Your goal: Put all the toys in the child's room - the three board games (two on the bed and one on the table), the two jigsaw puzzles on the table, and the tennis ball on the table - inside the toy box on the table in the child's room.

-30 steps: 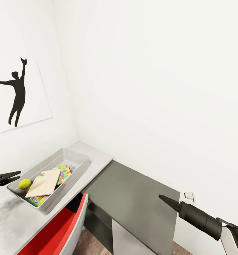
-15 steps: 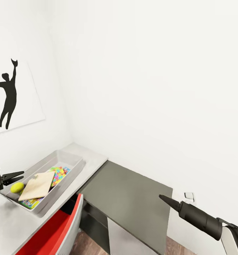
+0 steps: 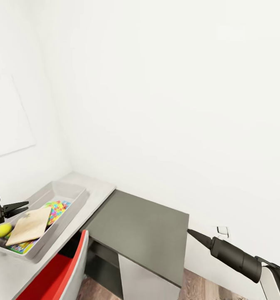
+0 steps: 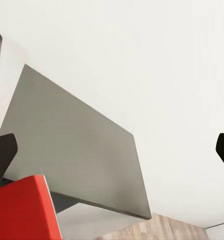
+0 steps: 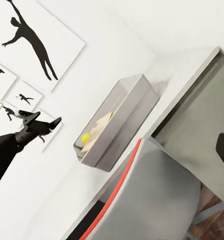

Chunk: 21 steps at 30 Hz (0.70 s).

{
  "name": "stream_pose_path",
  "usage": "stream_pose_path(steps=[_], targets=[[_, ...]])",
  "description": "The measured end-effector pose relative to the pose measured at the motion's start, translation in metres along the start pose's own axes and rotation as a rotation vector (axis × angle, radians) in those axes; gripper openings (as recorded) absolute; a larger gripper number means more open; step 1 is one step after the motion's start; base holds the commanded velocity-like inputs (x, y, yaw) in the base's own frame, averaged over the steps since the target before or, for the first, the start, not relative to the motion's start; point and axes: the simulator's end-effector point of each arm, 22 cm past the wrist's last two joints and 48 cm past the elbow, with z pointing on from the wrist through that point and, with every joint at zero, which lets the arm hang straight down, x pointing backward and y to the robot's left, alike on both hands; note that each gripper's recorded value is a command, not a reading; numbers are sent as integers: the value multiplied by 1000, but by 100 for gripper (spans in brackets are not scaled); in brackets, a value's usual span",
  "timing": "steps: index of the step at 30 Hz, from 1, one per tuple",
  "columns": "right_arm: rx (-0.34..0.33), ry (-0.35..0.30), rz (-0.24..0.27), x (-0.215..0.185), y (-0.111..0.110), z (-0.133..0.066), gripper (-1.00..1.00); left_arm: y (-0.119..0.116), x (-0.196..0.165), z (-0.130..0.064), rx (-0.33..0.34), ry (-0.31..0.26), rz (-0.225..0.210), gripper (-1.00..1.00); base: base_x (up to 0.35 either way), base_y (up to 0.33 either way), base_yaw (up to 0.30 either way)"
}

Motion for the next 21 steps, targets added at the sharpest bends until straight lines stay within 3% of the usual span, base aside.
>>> stream_pose_path(steps=[21], targets=[[-4, -17, -14, -7, 5, -4, 100, -8, -5, -3, 8, -11, 14, 100, -24, 0, -249]])
